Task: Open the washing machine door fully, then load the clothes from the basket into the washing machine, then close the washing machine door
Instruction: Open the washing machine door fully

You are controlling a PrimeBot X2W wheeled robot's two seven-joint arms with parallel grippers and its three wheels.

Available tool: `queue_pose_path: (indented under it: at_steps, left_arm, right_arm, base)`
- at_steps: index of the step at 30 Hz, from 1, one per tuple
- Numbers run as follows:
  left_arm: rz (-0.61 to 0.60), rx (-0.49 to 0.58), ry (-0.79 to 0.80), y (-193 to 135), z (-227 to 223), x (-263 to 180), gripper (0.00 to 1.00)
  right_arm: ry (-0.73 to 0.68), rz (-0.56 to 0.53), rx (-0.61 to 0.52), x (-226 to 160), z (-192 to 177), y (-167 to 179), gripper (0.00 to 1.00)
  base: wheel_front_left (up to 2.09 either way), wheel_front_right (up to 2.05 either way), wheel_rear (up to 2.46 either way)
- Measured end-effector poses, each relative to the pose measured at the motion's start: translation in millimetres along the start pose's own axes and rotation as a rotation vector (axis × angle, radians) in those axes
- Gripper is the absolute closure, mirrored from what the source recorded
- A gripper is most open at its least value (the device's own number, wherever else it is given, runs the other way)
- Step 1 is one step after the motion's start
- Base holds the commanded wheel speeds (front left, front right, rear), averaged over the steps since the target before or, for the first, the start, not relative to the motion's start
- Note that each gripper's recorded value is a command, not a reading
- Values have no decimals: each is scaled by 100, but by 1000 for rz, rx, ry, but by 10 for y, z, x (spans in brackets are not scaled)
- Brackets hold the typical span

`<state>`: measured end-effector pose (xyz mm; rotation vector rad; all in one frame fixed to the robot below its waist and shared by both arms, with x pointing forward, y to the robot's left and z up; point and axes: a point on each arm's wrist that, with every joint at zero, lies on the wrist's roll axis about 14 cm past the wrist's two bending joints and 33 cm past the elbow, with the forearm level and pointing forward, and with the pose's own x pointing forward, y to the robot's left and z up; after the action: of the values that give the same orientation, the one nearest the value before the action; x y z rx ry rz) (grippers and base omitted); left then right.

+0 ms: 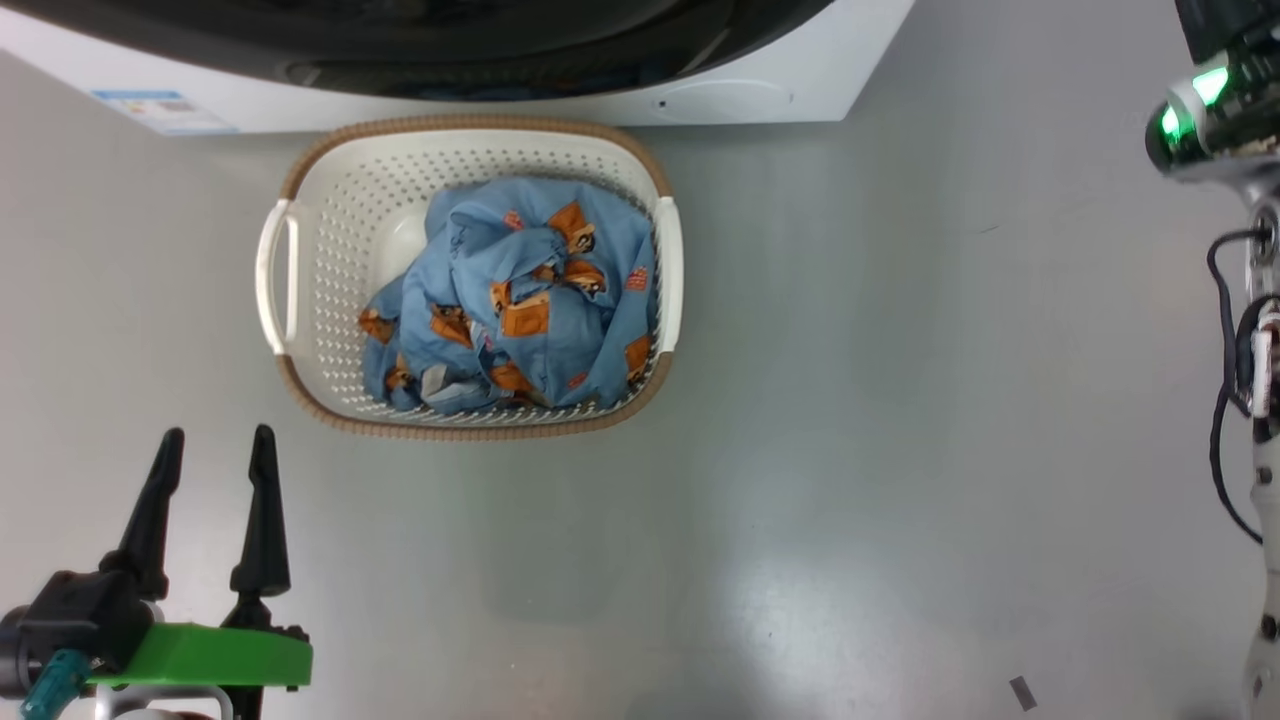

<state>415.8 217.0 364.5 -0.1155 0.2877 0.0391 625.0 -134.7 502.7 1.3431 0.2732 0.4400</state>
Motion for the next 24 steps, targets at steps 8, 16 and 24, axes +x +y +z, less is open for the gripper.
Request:
queue_pose_path:
  at_steps: [8, 16, 24]
  left_arm:
    - [34, 11, -2, 119, 12, -8, 0]
    - [62, 14, 3, 201, 11, -67, 0]
    - [75, 2, 25, 215, -61, -114, 0]
  right_arm:
    - [131, 78, -18, 357, -275, 198, 100]
    - [208, 142, -47, 584, -452, 424, 100]
    - [238, 173, -65, 749, -505, 496, 100]
  base:
    - [0, 0, 0]
    - [0, 0, 0]
    - [0, 0, 0]
